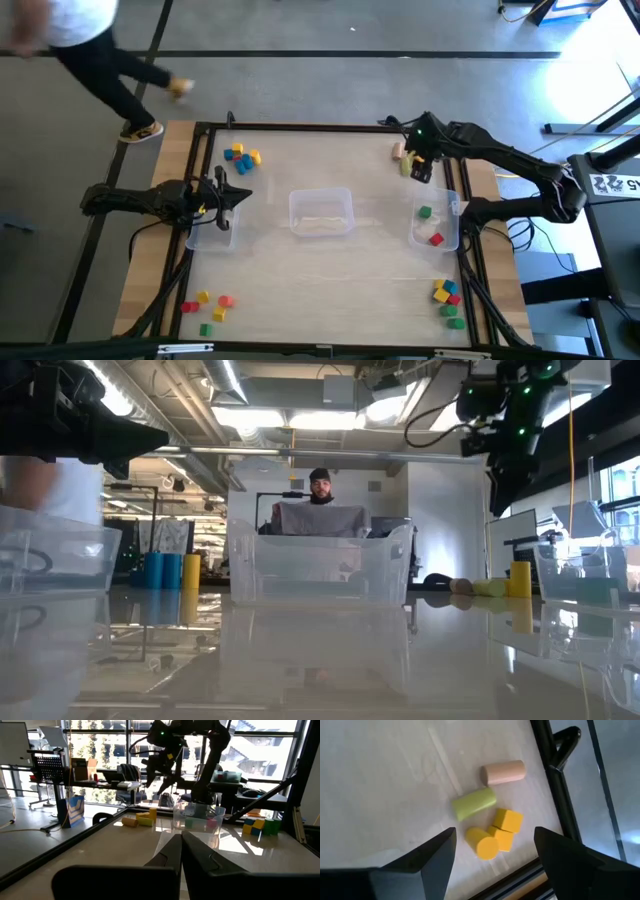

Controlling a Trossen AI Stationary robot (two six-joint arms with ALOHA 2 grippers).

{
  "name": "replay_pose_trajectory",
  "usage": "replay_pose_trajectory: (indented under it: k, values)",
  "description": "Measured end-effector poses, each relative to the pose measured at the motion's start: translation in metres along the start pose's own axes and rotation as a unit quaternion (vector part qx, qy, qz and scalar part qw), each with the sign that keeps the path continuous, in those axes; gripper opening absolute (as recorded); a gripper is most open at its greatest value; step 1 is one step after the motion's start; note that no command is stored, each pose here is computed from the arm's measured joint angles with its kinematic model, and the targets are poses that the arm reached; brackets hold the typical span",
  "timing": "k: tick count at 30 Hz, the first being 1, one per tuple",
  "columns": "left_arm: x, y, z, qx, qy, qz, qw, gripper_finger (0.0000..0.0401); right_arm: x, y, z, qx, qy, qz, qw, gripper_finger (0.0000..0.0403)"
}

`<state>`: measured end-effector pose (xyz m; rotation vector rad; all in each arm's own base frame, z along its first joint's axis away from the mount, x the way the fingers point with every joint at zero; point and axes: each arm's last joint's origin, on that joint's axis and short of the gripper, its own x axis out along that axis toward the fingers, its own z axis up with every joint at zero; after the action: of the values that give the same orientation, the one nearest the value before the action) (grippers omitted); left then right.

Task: Sort blocks by size
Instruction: Put the yellow cube block into the right transparent bin

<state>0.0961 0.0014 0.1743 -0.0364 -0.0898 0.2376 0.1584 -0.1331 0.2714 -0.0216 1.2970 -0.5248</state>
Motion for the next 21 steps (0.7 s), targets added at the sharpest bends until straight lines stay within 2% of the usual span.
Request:
replay_pose_trajectory:
  k: [11, 21]
  values:
    - [0.000, 0.000, 0.000, 0.000, 0.000, 0.000, 1.000, 0.0005, 0.031, -0.030, 0.002, 0.016, 0.033, -0.012, 0.999, 0.0273]
    - [0.000, 0.000, 0.000, 0.000, 0.000, 0.000, 1.000, 0.0005, 0.045, -0.052, -0.005, 0.046, 0.042, -0.015, 0.998, 0.0273]
